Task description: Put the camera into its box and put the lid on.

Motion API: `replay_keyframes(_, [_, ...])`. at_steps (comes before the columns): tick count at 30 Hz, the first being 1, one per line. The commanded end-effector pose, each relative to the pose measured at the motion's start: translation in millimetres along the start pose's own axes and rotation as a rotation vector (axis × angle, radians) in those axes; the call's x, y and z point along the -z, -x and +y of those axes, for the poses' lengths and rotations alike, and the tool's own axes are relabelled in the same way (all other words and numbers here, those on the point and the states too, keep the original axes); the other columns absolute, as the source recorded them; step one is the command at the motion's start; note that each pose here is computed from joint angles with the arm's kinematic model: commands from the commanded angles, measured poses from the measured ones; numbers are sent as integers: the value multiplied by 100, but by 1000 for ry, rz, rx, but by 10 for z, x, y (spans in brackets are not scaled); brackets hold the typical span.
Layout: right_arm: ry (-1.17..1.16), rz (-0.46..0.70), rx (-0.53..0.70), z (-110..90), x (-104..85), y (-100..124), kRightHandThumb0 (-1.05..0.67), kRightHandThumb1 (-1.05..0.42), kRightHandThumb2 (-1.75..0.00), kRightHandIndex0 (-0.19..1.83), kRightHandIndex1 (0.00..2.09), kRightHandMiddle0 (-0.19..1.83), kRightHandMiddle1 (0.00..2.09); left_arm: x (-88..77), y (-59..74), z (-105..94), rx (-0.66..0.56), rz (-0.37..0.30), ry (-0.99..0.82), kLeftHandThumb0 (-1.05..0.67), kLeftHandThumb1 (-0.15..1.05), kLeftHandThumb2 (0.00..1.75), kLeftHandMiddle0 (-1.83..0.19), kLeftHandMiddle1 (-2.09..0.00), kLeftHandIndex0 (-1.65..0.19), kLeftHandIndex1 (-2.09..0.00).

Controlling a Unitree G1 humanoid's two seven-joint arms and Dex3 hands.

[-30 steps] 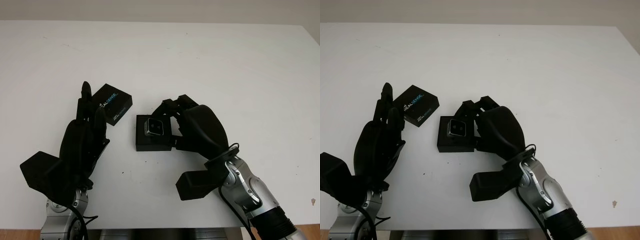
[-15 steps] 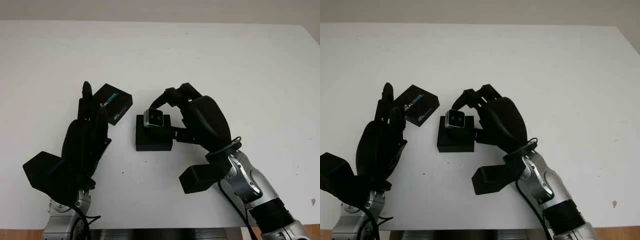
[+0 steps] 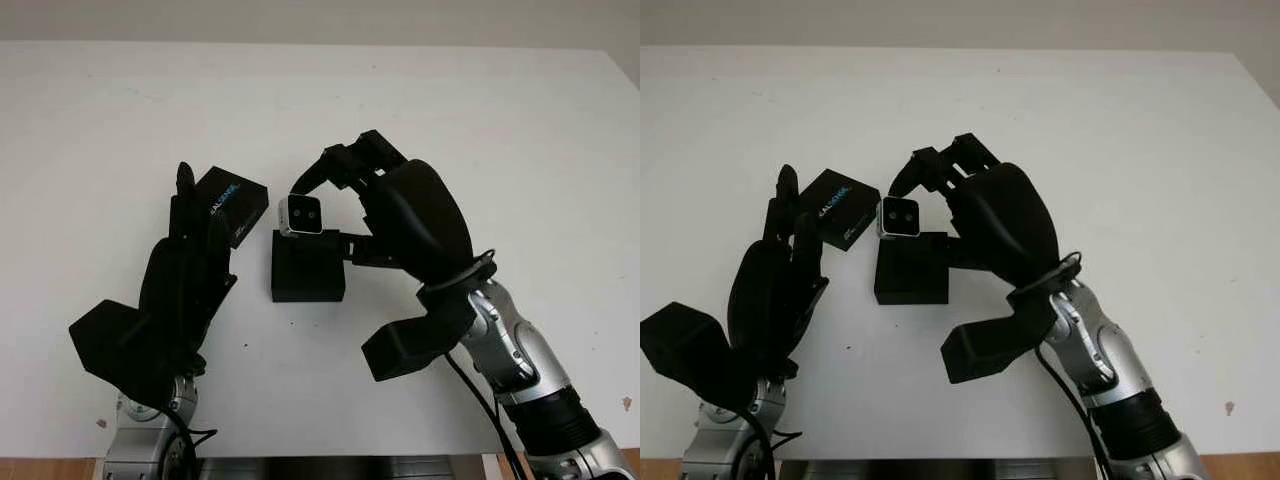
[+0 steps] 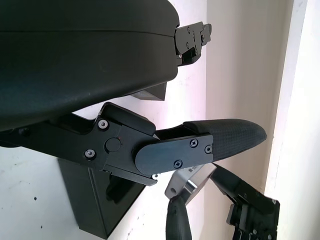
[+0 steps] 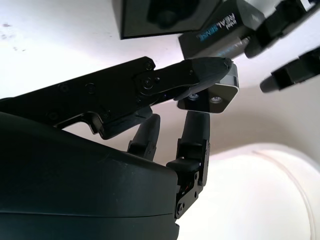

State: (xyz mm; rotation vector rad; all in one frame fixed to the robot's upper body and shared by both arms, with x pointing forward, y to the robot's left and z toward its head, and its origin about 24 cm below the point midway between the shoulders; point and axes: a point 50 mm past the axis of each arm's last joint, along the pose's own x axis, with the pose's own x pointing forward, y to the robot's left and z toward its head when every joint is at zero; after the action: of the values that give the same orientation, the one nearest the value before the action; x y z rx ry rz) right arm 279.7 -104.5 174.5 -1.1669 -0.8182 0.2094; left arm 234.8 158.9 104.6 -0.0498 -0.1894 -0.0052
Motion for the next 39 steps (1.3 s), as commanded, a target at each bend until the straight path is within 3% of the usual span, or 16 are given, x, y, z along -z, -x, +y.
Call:
replay_keyframes(1, [51, 0, -18, -69, -36, 20, -45, -105, -23, 35, 101, 54, 203, 73, 23, -21, 1, 32, 11, -83, 105, 63, 19, 0, 19, 0])
replay_keyframes(12, [219, 117, -208, -187, -138, 27, -43, -104, -7, 49, 95, 56, 159, 88, 24, -57, -4, 33, 45, -84, 105, 61, 19, 0, 19, 0])
replay_keyframes(21, [263, 145, -271, -208, -150, 9, -45, -105, -9, 46, 93, 53, 167, 93, 34, -71, -8, 45, 52, -85, 105, 60, 19, 0, 19, 0])
replay_keyframes(30, [188, 143, -199, -111, -126, -1, -44, -105, -14, 45, 99, 54, 174, 111, 50, -65, -13, 46, 56, -84, 105, 60, 19, 0, 19, 0])
replay_keyframes(39, [82, 146, -172, -48, -79, -16, -44, -105, -29, 38, 98, 45, 199, 128, 61, -48, -11, 41, 50, -84, 105, 59, 19, 0, 19, 0])
